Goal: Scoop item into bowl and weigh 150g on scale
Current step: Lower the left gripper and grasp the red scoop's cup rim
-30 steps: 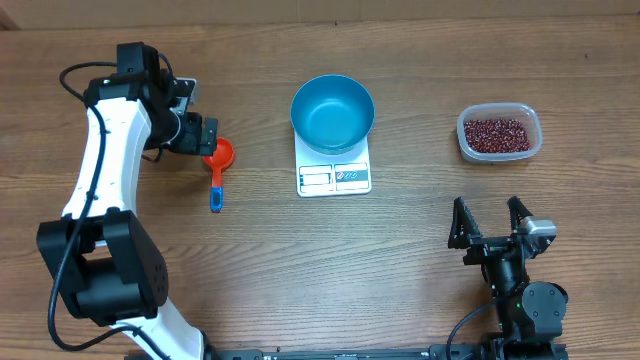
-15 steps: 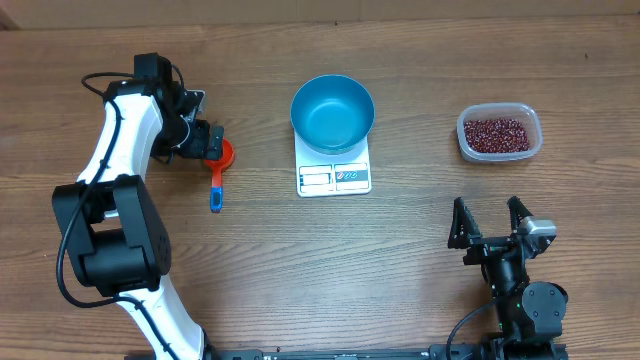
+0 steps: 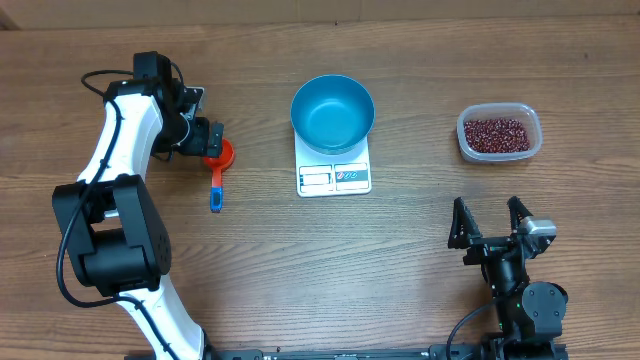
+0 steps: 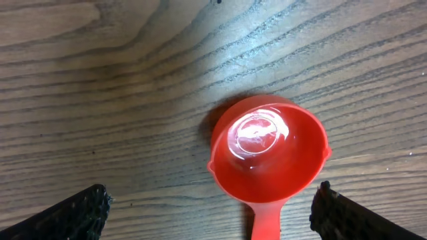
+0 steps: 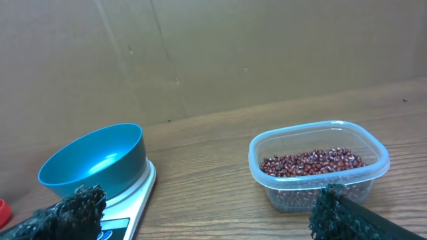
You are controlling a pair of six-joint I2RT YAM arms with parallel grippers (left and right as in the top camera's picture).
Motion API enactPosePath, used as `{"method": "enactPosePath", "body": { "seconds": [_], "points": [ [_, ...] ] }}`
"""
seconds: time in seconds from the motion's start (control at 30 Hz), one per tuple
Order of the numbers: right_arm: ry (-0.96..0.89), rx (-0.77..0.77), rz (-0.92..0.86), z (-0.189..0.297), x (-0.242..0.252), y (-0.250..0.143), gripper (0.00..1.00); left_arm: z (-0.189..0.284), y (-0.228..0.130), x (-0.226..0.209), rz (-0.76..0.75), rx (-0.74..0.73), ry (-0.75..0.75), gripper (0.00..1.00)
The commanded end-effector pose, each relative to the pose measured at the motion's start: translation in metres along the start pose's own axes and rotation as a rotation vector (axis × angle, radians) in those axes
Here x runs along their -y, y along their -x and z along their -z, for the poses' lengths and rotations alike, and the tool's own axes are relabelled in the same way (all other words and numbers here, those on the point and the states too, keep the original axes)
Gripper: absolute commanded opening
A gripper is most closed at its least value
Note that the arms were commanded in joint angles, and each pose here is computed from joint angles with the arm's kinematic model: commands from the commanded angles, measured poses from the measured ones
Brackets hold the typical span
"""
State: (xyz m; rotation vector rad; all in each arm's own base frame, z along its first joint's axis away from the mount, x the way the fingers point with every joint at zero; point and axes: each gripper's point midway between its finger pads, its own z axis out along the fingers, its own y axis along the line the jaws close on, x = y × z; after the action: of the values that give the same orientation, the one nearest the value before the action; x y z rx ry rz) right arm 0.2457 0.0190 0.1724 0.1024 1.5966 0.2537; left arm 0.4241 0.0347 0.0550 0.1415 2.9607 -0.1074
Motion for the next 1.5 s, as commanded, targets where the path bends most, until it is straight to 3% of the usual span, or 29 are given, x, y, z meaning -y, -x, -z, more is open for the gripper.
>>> {"method": "enactPosePath", "body": {
  "seconds": [0.0, 1.47],
  "points": [
    [-0.001, 0.003, 0.008, 0.0, 0.0, -0.002, 1.0, -0.007, -0.004, -0.001, 0.013, -0.021, 0.003, 1.0],
    [-0.001, 0.003, 0.008, 0.0, 0.0, -0.002, 1.0, -0.055, -0.006, 0.001, -0.026, -0.046, 0.054, 1.0]
  ]
}}
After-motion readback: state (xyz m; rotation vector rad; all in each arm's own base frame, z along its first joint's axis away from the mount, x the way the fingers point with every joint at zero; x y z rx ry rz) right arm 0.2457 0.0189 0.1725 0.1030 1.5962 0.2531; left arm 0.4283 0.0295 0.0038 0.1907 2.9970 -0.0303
